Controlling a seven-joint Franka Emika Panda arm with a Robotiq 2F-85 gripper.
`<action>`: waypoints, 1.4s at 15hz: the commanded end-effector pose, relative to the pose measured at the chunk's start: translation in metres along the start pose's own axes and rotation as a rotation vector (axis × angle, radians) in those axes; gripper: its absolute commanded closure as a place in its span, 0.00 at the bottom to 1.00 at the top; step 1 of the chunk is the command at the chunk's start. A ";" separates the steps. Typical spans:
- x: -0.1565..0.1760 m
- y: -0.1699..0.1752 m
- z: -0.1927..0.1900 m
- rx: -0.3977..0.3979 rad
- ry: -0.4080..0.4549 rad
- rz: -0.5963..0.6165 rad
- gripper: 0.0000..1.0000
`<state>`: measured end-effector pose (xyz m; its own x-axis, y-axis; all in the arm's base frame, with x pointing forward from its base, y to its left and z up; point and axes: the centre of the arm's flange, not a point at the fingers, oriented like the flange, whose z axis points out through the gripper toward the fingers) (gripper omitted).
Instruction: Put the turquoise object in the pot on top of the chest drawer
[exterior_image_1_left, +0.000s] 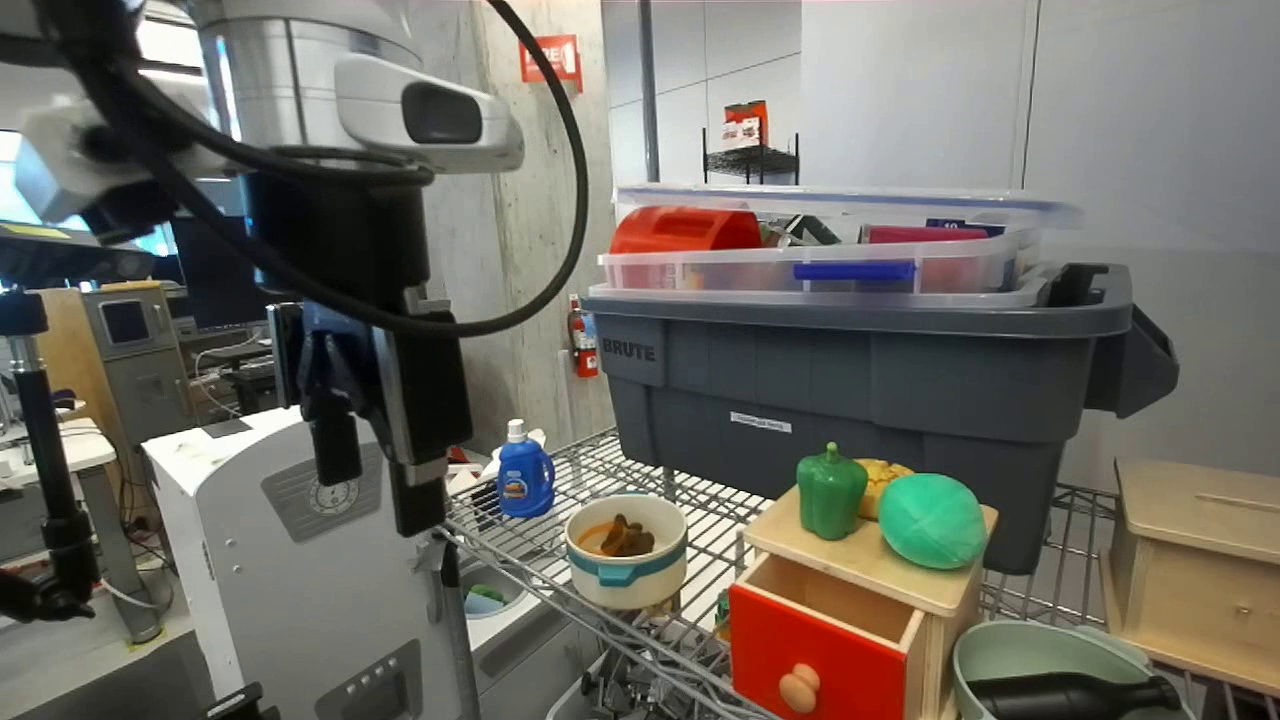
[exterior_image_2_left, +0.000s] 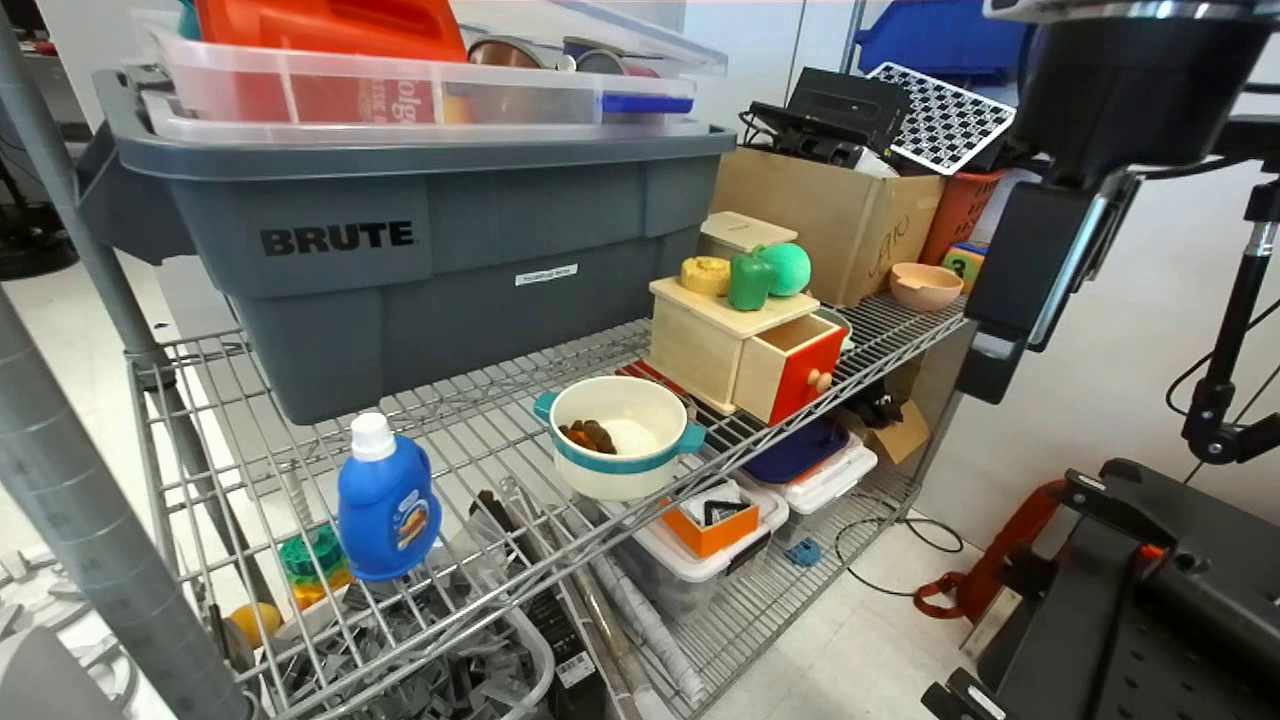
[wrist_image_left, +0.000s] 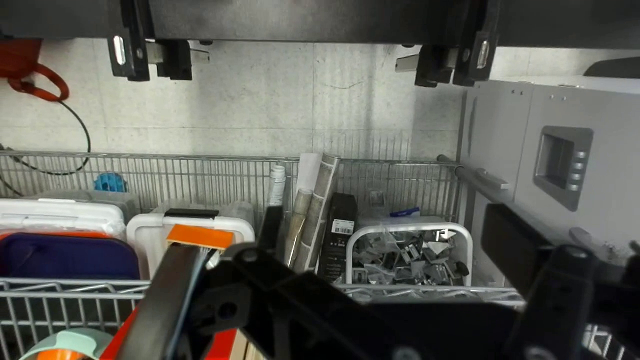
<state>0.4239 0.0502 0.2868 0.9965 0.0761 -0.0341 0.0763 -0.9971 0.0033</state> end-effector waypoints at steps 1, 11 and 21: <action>-0.036 0.006 -0.025 -0.002 0.062 0.042 0.00; -0.044 0.009 -0.058 -0.009 0.140 0.057 0.00; -0.044 0.009 -0.061 -0.009 0.149 0.056 0.00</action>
<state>0.3825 0.0383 0.3494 0.9932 0.0208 0.1147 0.0198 -0.9998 0.0101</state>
